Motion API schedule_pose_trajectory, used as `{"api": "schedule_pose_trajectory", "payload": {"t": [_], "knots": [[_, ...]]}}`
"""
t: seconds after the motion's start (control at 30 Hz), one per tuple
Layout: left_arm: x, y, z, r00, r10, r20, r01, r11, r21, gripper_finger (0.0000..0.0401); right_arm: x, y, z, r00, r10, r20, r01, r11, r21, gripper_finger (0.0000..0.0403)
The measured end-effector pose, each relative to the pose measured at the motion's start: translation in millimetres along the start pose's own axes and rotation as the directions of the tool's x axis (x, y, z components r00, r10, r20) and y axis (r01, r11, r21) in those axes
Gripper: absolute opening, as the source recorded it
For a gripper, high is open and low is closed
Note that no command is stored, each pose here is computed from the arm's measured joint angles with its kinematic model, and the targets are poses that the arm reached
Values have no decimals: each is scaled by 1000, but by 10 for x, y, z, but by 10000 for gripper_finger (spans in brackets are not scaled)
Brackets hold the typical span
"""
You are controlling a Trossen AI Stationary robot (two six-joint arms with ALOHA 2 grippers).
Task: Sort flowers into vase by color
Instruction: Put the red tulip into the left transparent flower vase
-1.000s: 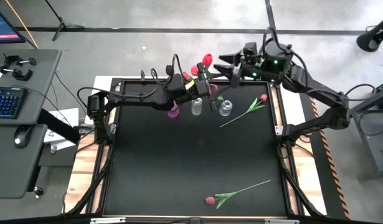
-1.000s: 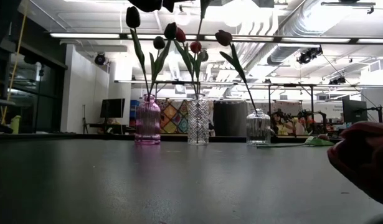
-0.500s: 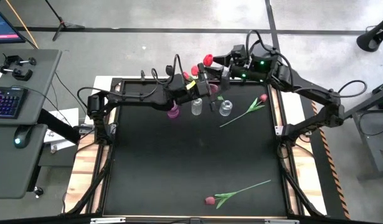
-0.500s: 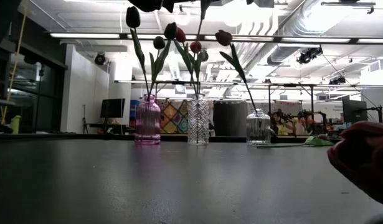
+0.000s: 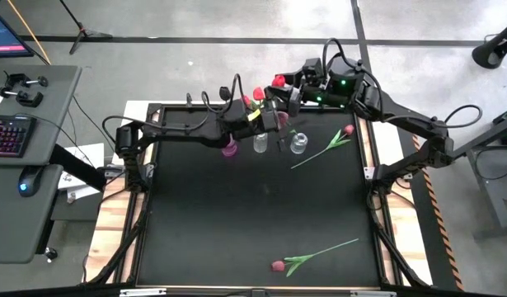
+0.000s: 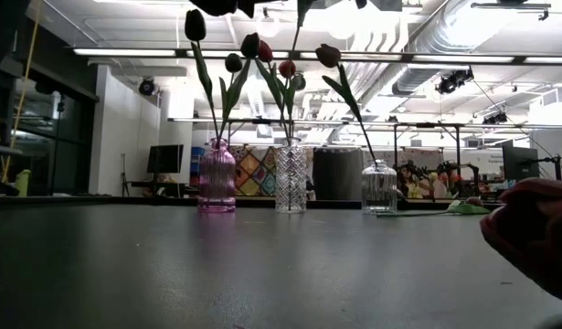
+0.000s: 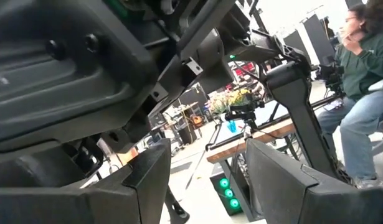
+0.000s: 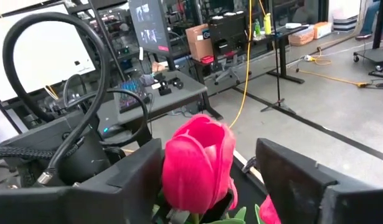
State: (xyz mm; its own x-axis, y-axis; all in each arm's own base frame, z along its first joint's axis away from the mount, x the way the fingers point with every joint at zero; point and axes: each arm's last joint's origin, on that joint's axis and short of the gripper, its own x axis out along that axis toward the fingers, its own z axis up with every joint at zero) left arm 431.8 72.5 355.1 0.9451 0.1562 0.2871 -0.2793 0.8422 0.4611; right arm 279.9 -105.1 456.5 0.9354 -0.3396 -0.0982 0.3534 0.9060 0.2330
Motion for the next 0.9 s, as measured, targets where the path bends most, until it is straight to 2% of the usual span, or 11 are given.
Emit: {"api": "schedule_pose_trajectory", "payload": {"t": [0.17, 0.4, 0.67, 0.9], "knots": [[0, 2, -5, 1000, 0, -4, 0, 1000, -1, 196, 0, 2, -1, 1000, 1, 0, -1, 1000, 0, 172], [0, 8, -4, 1000, 22, -13, -22, 1000, -1, 196, -12, 5, 31, 1000, -4, 29, 4, 1000, -11, 18], [-11, -78, 67, 1000, -2, -21, 1, 999, -41, 196, -62, 20, 92, 997, 9, 75, -6, 999, -35, 15], [-41, -239, 120, 993, -82, -89, 68, 987, -149, 196, -184, 7, 146, 996, 12, 87, -7, 998, -61, 5]]}}
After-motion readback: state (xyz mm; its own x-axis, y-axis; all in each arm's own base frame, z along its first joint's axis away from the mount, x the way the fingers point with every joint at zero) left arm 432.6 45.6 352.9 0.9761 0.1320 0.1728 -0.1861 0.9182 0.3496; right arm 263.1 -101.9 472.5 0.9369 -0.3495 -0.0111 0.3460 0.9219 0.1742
